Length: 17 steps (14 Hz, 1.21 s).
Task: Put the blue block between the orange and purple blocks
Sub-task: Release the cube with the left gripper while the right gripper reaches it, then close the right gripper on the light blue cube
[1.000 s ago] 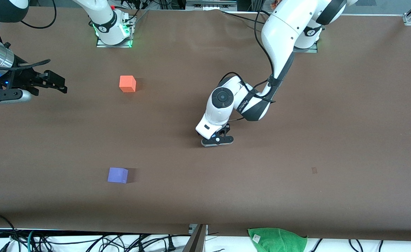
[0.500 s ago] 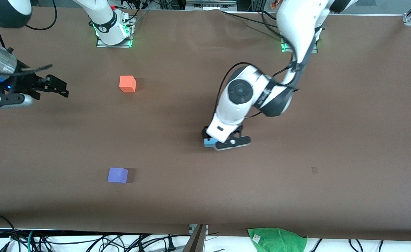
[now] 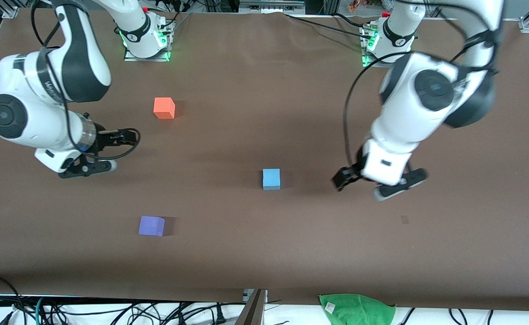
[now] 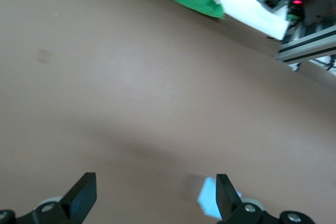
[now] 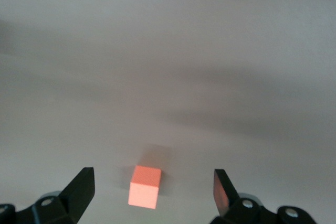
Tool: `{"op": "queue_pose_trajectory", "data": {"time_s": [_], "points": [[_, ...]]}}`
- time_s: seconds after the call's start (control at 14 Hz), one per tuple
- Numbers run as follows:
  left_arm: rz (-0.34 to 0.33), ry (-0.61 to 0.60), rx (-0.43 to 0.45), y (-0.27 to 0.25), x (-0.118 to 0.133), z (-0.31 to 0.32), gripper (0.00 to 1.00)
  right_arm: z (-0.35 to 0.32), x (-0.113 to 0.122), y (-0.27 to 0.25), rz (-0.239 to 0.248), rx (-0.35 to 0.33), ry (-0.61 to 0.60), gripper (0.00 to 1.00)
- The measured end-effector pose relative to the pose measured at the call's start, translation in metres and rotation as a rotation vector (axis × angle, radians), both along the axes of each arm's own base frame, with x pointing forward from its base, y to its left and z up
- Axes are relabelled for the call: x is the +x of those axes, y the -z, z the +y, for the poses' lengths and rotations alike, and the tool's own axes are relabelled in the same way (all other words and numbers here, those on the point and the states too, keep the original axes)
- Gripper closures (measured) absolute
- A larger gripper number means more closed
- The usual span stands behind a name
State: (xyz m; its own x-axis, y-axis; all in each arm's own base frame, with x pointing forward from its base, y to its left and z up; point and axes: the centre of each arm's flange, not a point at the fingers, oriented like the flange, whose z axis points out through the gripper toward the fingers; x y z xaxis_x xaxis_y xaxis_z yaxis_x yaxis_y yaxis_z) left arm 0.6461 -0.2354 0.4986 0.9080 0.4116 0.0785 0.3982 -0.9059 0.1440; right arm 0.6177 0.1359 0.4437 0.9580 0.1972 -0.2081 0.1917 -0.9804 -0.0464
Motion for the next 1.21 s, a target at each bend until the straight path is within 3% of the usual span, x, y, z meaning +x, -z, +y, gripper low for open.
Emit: {"op": "queue_pose_trajectory", "data": {"time_s": [0.14, 0.29, 0.57, 0.86, 1.21], "points": [[0.034, 0.059, 0.03, -0.033, -0.012, 0.048, 0.0, 0.039, 0.007, 0.006, -0.01, 0.067, -0.005, 0.0], [0.063, 0.104, 0.06, -0.06, -0.019, 0.119, 0.0, 0.093, 0.013, 0.026, -0.044, 0.09, 0.017, 0.0], [0.079, 0.226, 0.092, -0.089, -0.034, 0.25, 0.0, 0.235, -0.002, 0.098, -0.163, 0.108, 0.096, 0.0], [0.136, 0.254, 0.079, -0.098, -0.053, 0.261, 0.0, 0.331, -0.019, 0.15, -0.214, 0.13, 0.185, 0.0], [0.171, 0.284, 0.07, -0.094, -0.057, 0.246, 0.0, 0.359, -0.011, 0.208, -0.273, 0.164, 0.267, 0.0]]}}
